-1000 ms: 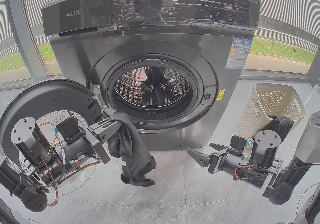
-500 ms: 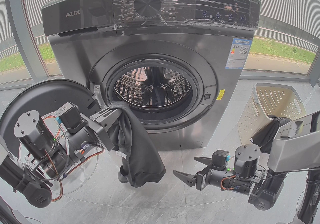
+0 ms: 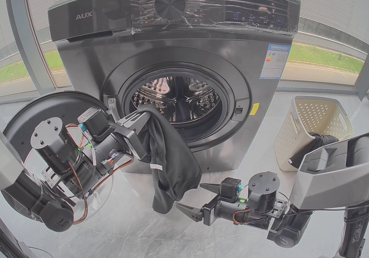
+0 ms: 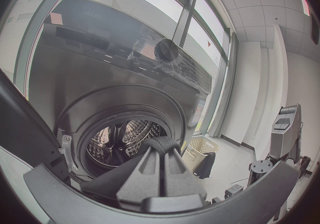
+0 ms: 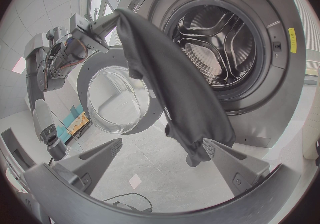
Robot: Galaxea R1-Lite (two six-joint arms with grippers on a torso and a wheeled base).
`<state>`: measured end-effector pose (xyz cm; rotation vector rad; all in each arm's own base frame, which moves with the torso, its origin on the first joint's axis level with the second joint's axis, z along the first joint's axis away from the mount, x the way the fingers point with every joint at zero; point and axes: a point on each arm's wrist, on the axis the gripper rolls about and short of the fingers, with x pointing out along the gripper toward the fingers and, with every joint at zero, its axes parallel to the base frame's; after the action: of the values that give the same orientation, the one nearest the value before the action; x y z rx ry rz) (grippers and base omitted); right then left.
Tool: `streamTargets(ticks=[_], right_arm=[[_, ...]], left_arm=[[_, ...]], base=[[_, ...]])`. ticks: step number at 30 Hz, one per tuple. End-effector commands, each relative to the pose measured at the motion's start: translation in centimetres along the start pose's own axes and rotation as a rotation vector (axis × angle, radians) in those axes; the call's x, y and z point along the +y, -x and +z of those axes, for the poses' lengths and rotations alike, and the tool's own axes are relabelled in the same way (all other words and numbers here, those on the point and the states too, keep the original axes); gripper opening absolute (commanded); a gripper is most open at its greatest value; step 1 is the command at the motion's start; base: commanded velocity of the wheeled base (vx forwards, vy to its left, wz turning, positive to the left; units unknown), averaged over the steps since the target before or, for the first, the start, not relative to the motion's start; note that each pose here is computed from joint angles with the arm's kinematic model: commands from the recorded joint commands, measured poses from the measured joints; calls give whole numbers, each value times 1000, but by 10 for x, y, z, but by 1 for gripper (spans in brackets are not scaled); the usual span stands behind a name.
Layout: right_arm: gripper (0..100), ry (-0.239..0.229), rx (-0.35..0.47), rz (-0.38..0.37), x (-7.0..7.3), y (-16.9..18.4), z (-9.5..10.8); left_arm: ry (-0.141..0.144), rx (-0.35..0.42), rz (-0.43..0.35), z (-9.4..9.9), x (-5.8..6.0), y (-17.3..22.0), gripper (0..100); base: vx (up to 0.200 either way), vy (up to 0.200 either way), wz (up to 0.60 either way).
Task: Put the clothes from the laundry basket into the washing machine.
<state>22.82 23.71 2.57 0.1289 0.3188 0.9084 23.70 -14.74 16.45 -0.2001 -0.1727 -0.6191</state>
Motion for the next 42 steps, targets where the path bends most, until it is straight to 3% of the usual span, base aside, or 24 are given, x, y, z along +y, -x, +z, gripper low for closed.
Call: streamTargets(ticks=[1,12,20,25,32,42], right_arm=[[100,0,17,7,0,-14,-11],[100,-3,38,-7,-8,-45,-25],[100,-9,37,-33,-18,-79,-16],[100,-15,78,-45,-24,-89,-34],[100,-27,82,-105,-50,-112,-48],[100,3,6,-187,-66,-137,-43]], left_arm=[[5,41,3,-16,2,-9,0],[2,-10,59,-12,4,-24,0],[5,-18,59,-10,5,-25,0],[5,-22,57,-9,4,-24,0],[4,-26,56,-7,4,-24,0],[8,-26,53,-7,4,-23,0]], base=[[0,0,0],[0,0,0],[0,0,0],[0,0,0],[0,0,0],[0,0,0]])
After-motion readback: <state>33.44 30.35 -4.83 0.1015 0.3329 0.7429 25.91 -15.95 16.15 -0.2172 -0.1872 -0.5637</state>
